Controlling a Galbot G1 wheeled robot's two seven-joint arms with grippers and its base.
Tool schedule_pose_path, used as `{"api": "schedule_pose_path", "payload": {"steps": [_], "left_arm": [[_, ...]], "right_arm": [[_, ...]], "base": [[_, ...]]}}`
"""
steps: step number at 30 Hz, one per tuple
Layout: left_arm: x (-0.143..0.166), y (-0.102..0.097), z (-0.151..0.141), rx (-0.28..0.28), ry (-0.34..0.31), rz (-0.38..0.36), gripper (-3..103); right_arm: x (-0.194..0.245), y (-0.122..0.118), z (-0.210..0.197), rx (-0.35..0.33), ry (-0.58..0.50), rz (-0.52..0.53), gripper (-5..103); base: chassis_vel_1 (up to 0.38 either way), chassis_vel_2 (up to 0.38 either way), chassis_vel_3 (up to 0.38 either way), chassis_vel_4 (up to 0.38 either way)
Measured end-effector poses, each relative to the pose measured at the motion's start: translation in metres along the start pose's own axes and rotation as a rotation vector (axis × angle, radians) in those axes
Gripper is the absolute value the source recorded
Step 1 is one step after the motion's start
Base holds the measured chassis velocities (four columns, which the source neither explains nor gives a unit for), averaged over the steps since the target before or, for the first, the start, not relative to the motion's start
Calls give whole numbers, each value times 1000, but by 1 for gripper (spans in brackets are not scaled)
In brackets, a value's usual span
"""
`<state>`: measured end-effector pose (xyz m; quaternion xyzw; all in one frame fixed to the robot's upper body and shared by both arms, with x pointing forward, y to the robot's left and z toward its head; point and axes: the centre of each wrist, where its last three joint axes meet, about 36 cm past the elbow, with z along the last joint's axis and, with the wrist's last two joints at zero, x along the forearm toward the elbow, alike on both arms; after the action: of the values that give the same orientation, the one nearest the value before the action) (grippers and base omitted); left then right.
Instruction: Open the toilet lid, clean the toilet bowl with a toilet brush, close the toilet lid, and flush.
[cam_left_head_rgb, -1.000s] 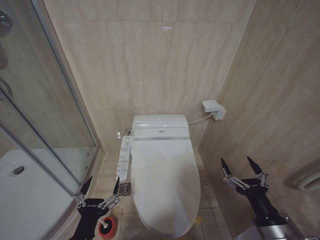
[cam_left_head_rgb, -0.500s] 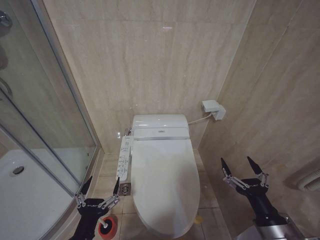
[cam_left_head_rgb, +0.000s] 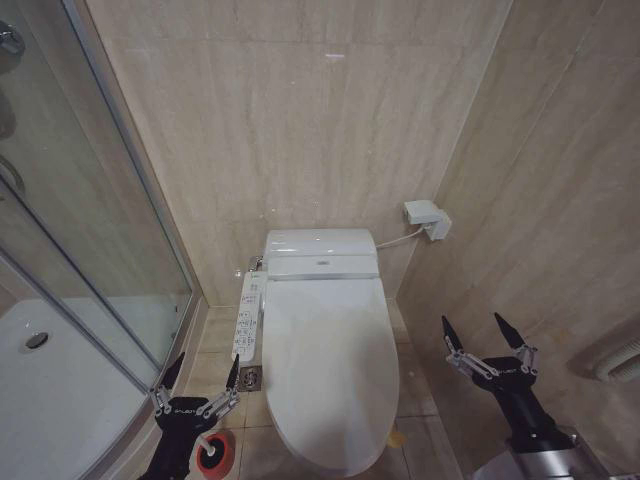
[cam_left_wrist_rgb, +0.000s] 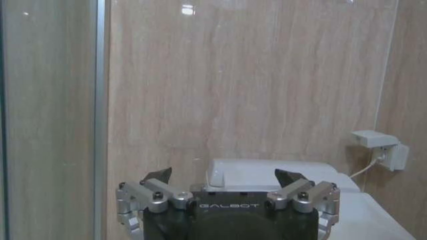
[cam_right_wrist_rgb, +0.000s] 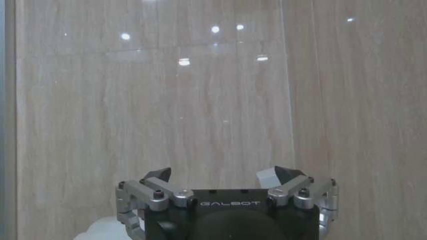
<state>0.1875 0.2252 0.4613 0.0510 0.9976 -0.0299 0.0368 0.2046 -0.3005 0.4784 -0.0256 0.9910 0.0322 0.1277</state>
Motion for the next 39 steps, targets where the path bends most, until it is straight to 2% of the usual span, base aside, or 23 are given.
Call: {"api": "schedule_pose_path", "payload": {"steps": [39], "left_arm": [[0, 0, 0, 0, 0, 0, 100]], "right_arm": [[0, 0, 0, 0, 0, 0, 100]], "base": [[0, 0, 0, 0]]}}
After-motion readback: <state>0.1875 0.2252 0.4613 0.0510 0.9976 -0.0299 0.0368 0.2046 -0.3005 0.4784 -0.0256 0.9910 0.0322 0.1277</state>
